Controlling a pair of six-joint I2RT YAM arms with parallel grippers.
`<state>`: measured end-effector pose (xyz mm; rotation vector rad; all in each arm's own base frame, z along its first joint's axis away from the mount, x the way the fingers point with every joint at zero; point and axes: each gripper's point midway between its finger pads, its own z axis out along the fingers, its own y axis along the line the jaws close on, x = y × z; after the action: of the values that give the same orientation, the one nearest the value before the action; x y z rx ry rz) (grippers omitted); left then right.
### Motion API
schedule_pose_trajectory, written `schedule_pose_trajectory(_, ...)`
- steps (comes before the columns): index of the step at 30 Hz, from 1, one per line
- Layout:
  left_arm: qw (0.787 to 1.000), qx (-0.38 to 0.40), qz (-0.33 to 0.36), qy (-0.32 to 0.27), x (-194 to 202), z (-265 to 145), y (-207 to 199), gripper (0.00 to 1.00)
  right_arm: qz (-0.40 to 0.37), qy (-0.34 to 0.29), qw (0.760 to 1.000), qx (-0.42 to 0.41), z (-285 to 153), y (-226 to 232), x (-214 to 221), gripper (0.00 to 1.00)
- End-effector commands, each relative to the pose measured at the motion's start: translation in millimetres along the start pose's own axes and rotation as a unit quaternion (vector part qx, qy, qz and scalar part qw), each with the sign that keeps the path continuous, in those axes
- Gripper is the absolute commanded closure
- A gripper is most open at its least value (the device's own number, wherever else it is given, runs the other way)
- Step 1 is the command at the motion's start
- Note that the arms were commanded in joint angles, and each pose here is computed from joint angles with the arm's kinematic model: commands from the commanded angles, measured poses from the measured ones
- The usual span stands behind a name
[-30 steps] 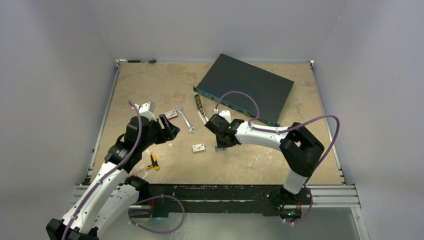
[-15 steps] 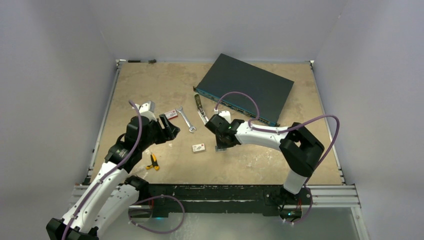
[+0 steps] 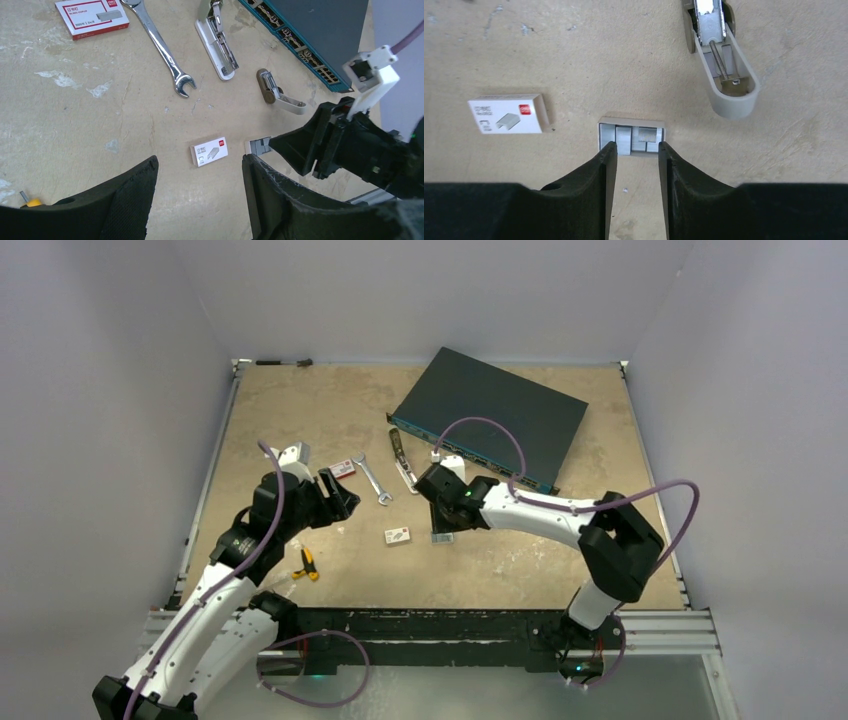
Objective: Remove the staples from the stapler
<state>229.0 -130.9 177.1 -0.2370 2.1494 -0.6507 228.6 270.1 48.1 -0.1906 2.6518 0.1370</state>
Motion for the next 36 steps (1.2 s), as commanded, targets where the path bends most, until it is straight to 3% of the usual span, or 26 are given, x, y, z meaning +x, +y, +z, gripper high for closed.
schedule_pose_trajectory(1,1.000,0.009,0.010,-0.009,-5.3,2.0,-3.1,0.39,0.009,-0.035,0.999,-0.016,-28.4,1.8,-22.1,0.58)
schedule_pose_trajectory(8,1.000,0.013,0.013,0.006,-5.7,8.0,-8.4,0.39,0.025,-0.028,0.999,-0.014,-20.2,-16.7,-13.3,0.44)
schedule_pose_trajectory(14,0.998,0.038,-0.013,0.043,10.9,31.8,-16.6,0.40,0.051,-0.029,0.998,-0.036,-14.3,-24.6,-11.1,0.41)
schedule_pose_trajectory(17,0.997,0.023,-0.016,0.075,28.5,45.0,-14.2,0.42,0.053,-0.025,0.997,-0.044,-10.5,-25.8,-6.1,0.44)
schedule_pose_trajectory(24,0.996,0.018,-0.007,0.091,60.0,57.5,-15.5,0.43,0.045,-0.015,0.998,-0.041,1.2,-28.8,-0.6,0.62)
schedule_pose_trajectory(36,0.995,0.001,-0.012,0.098,75.2,65.9,-1.1,0.43,0.033,0.009,0.999,-0.042,15.9,-27.8,10.0,0.71)
